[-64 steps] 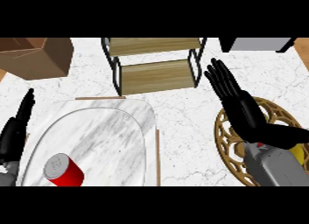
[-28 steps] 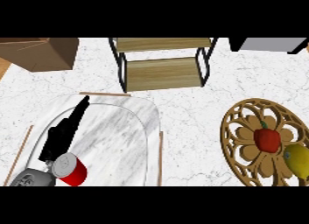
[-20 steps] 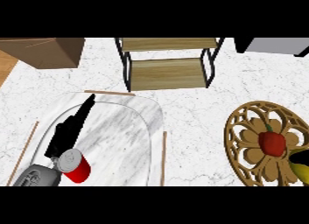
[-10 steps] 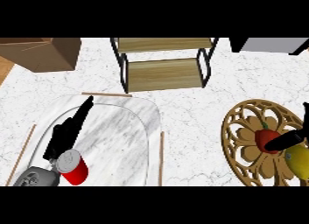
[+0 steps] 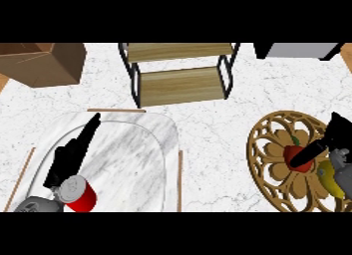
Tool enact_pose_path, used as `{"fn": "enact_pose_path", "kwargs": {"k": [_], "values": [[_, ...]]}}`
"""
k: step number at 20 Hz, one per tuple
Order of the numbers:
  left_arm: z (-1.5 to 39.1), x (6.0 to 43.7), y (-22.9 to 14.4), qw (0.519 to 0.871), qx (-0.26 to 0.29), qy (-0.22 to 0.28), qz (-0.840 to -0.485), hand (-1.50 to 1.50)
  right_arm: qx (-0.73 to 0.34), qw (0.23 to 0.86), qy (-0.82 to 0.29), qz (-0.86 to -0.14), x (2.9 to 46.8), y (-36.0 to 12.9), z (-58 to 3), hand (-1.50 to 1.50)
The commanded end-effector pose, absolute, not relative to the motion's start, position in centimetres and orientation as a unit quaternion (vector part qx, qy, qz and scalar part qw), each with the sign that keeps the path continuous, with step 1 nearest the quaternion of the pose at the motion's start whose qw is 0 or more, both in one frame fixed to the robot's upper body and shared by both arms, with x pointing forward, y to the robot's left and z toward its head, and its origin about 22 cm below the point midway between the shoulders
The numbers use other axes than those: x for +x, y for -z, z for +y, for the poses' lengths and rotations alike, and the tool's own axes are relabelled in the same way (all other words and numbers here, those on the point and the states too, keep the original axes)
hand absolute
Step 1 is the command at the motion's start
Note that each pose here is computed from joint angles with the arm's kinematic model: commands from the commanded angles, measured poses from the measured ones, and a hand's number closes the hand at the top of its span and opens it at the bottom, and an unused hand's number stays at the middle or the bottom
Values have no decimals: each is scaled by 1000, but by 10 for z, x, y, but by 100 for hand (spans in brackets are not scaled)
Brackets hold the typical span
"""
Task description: Pick the bell pepper from the placemat and place it in the tiered shelf
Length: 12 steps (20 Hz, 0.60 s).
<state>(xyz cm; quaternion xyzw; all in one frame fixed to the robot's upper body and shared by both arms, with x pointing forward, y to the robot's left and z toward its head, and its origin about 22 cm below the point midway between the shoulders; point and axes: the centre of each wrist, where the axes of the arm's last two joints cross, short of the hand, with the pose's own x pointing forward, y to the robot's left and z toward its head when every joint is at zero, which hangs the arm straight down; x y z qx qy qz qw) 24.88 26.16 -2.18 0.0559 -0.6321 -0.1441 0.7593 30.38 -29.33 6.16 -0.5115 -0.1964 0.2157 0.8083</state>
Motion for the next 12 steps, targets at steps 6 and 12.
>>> {"fn": "enact_pose_path", "kwargs": {"k": [6,12], "values": [[270,234,38,780,56,136,-609,0,-531,823,-188,-73,318,-35,-267,-150],[271,246,26,783,50,135,-606,0,-528,823,-200,-64,323,-31,-260,-150]]}}
